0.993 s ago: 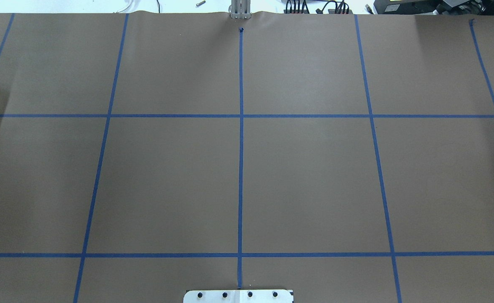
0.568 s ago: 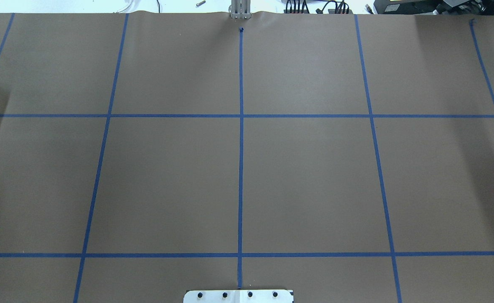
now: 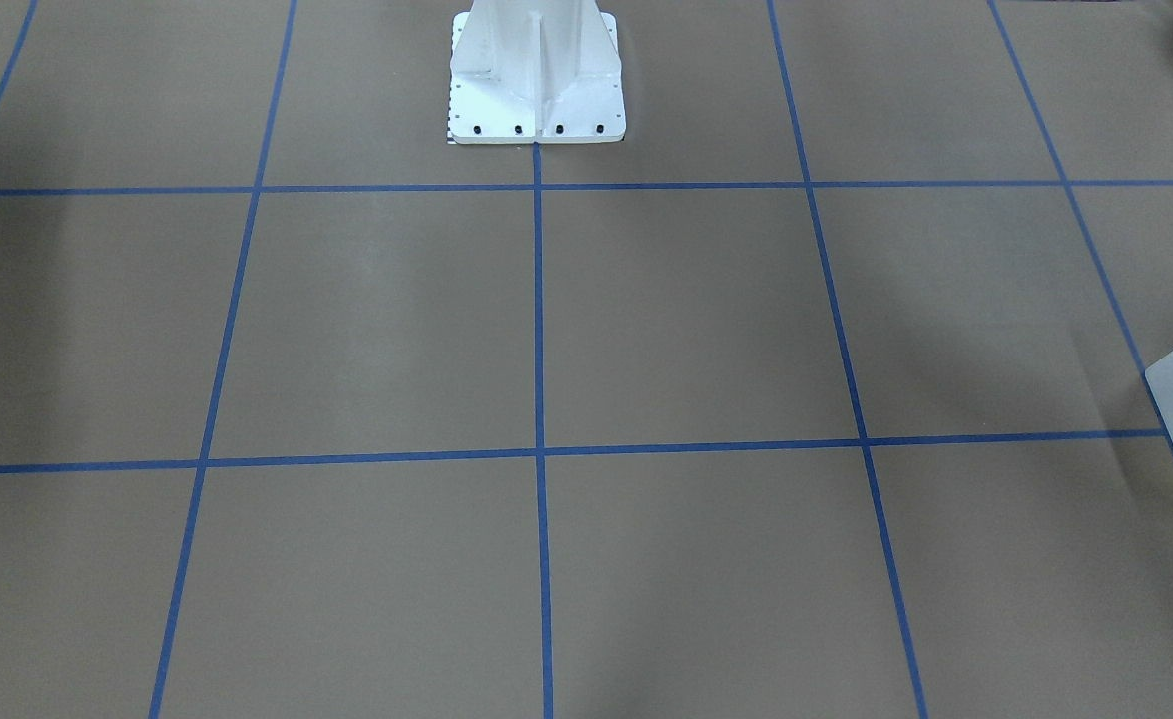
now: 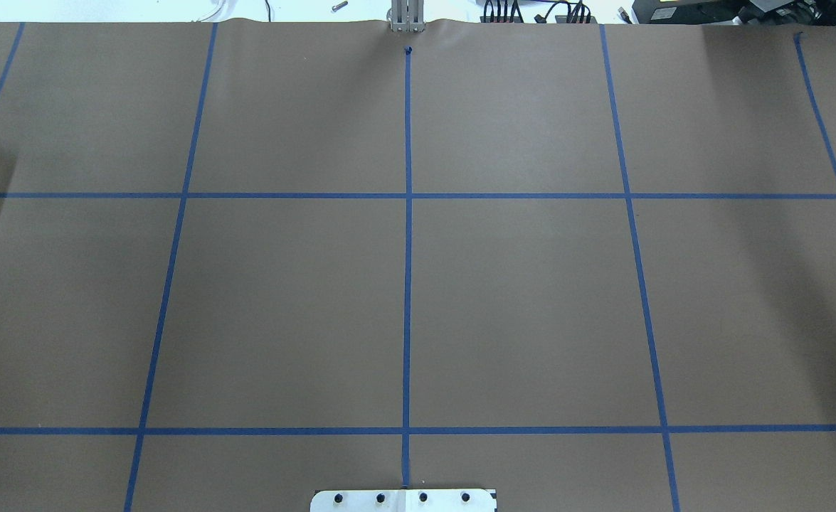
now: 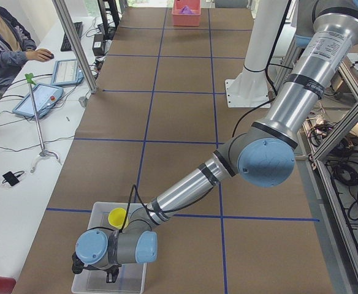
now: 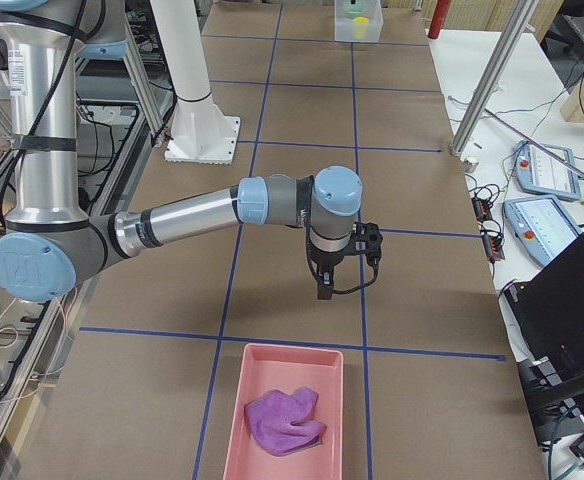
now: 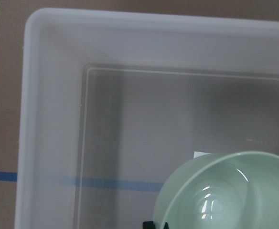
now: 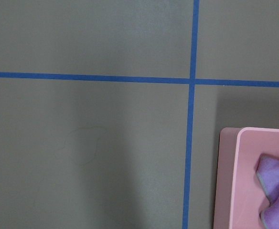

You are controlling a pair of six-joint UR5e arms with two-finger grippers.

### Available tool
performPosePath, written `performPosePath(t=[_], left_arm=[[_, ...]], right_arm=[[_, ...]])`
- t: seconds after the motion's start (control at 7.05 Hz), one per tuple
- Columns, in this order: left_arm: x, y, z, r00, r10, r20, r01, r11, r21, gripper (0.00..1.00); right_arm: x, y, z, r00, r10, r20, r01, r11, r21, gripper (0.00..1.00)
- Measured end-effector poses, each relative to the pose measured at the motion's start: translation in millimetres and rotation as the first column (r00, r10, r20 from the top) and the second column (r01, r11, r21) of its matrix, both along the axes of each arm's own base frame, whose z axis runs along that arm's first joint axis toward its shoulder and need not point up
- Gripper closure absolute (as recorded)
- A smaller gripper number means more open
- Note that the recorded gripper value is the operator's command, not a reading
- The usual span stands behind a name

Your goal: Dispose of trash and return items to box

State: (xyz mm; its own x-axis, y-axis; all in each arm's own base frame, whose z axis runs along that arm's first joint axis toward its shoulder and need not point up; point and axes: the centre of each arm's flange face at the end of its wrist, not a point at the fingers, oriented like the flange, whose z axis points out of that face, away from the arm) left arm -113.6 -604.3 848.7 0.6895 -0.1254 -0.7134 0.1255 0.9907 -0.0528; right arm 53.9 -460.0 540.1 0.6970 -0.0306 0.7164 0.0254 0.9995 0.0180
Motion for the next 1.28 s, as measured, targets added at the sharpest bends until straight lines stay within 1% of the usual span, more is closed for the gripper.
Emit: performPosePath(t=[0.14,0.28,0.57,0.71,0.99,1.14,1.28], left_arm=[[2,1,2,0.999,-0.05,0.006,0.05,0.999,-0.021,0.22],[6,5,8,0.997,-0.073,0.02,0.074,0.997,-0.025,0.03],[12,1,5,0.996,-0.08,0.035,0.08,0.997,-0.01,0.03],[14,-10,-11,0.997,-0.082,0.013,0.082,0.997,0.017,0.02],[17,-43,-81,0.993,-0.096,-0.067,0.1,0.993,0.059,0.02],[21,-52,-123,0.992,-0.094,-0.083,0.1,0.993,0.07,0.02],[32,-52,-174,0.993,-0.081,-0.087,0.087,0.994,0.067,0.02]], right_arm=[[-1,1,1,1.0,-0.001,-0.001,0.001,1.0,-0.002,0.0],[-1,2,1,1.0,-0.001,-0.001,0.001,1.0,-0.003,0.0],[-1,4,0,1.0,-0.001,0.0,0.001,1.0,-0.001,0.0],[-1,7,-3,1.0,-0.001,0.0,0.001,1.0,0.001,0.0],[0,16,-12,1.0,-0.001,-0.002,0.001,1.0,0.002,0.0],[0,21,-18,1.0,-0.001,-0.005,0.001,1.0,-0.004,0.0],[0,25,-22,1.0,-0.001,-0.007,0.001,1.0,-0.01,0.0]])
